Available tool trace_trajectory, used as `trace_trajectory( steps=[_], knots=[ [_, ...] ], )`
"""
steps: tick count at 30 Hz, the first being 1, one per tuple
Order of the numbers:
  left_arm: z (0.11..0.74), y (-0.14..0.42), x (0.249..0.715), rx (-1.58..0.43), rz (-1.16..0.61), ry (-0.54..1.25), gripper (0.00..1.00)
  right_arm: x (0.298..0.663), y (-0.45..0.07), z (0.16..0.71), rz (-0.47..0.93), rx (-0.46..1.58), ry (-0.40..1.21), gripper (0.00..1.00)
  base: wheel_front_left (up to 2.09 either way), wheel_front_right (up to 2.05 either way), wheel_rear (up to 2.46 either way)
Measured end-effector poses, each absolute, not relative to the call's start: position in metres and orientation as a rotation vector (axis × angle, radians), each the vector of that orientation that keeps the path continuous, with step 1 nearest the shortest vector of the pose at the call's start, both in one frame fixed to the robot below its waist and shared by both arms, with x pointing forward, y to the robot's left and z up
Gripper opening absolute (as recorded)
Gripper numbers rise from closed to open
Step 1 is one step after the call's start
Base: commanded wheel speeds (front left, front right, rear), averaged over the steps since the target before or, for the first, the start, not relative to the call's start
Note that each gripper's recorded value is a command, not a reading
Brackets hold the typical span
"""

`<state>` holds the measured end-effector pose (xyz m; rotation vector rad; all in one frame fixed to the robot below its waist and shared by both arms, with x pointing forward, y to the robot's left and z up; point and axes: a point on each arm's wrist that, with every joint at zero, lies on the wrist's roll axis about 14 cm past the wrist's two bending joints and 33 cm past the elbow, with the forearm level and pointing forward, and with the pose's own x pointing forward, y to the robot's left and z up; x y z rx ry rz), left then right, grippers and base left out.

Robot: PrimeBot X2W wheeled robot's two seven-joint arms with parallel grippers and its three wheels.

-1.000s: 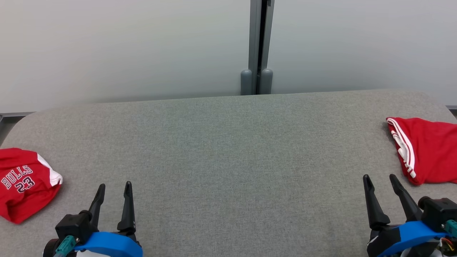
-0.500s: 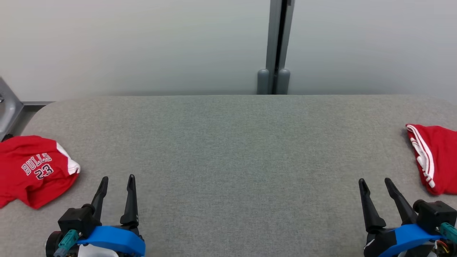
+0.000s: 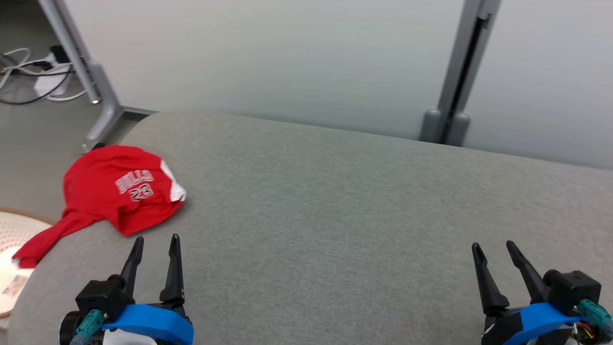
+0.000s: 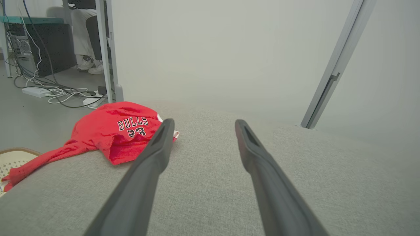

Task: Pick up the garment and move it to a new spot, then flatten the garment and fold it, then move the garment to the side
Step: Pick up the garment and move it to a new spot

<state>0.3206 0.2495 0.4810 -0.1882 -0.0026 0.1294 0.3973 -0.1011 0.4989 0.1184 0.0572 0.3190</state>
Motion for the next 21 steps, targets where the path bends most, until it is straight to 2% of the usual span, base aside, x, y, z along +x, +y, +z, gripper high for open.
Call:
trace_trajectory(
  steps=[11,21],
  knots=[
    [0.476,0.289,0.276,-0.192,0.282,-0.006,1.00,0.406,-0.042,0.495,0.480,0.118,0.078,1.00,0.00,0.00,0.00],
    [0.476,0.309,0.253,-0.184,0.366,-0.009,1.00,0.409,-0.016,0.489,0.545,0.121,0.095,1.00,0.00,0.00,0.00]
  ],
)
